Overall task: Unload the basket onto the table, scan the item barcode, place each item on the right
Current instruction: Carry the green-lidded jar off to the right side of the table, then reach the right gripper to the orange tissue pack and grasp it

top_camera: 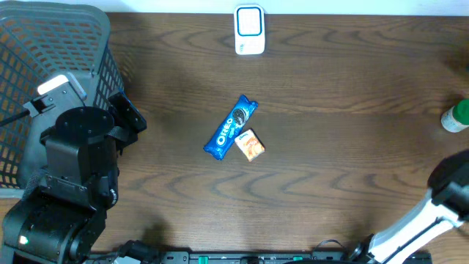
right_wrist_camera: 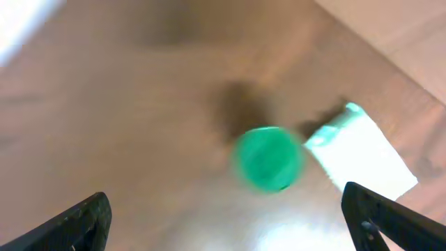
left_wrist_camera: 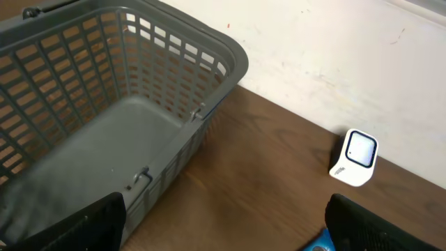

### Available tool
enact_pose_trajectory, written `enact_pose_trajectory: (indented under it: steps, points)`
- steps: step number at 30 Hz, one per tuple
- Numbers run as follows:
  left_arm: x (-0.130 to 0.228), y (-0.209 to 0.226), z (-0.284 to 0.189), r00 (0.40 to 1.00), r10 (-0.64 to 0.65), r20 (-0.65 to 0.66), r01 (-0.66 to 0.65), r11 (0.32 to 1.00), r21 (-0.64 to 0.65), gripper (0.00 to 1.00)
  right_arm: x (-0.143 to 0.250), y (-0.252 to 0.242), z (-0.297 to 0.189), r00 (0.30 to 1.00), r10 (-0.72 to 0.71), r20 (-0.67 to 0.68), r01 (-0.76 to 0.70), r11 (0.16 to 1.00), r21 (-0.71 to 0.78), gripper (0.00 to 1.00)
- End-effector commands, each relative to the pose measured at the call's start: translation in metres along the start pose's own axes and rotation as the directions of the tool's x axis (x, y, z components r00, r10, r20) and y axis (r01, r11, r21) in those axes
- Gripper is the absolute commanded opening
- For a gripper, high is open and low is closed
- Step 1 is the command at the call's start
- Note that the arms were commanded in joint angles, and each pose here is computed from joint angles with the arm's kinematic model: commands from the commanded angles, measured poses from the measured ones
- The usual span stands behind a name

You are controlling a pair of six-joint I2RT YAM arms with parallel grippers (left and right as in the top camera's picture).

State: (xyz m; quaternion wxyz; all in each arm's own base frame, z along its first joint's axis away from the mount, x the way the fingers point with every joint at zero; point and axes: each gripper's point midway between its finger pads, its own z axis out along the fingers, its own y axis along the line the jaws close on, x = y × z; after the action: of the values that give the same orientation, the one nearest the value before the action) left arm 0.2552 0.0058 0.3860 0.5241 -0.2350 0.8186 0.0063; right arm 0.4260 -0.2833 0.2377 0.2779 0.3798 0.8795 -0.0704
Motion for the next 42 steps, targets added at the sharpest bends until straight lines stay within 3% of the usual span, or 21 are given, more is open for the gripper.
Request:
enact_pose_trajectory:
  steps: [1,5,7,11,14,17,22,27,32,42]
  points:
    - [-0.002,0.003,0.000,1.000,0.011,0.009,-0.011,1.000,-0.014,0.91,0.020,0.101,-0.067,0.995,-0.102,0.016,0.102,0.933,-0.345,0.99]
    - [-0.002,0.003,0.000,1.000,0.011,0.009,-0.011,1.000,-0.014,0.91,0.092,0.184,-0.104,0.947,-0.312,-0.076,0.228,0.820,-0.525,0.99]
    - [-0.002,0.003,0.000,1.000,0.011,0.009,-0.011,1.000,-0.014,0.92,0.140,0.217,-0.110,0.873,-0.476,-0.103,0.344,0.752,-0.562,0.99]
    - [-0.002,0.003,0.000,1.000,0.011,0.009,-0.011,1.000,-0.014,0.92,0.241,0.261,-0.115,0.656,-0.735,-0.173,0.498,0.594,-0.632,0.99]
    - [-0.002,0.003,0.000,1.000,0.011,0.009,-0.011,1.000,-0.014,0.91,0.314,0.275,-0.117,0.516,-0.805,-0.292,0.506,0.562,-0.655,0.99]
    - [-0.002,0.003,0.000,1.000,0.011,0.009,-0.011,1.000,-0.014,0.92,0.370,0.289,-0.114,0.461,-0.793,-0.399,0.487,0.601,-0.634,0.99]
    - [-0.002,0.003,0.000,1.000,0.011,0.009,-0.011,1.000,-0.014,0.92,0.435,0.312,-0.094,0.534,-0.577,-0.618,0.354,0.816,-0.456,0.99]
    - [-0.002,0.003,0.000,1.000,0.011,0.009,-0.011,1.000,-0.014,0.91,0.486,0.318,-0.073,0.570,-0.373,-0.732,0.263,0.927,-0.268,0.99]
    - [-0.002,0.003,0.000,1.000,0.011,0.009,-0.011,1.000,-0.014,0.91,0.505,0.299,-0.055,0.607,-0.227,-0.762,0.245,0.965,-0.092,0.99]
    - [-0.002,0.003,0.000,1.000,0.011,0.009,-0.011,1.000,-0.014,0.91,0.511,0.270,-0.039,0.703,-0.152,-0.695,0.284,0.955,0.079,0.99]
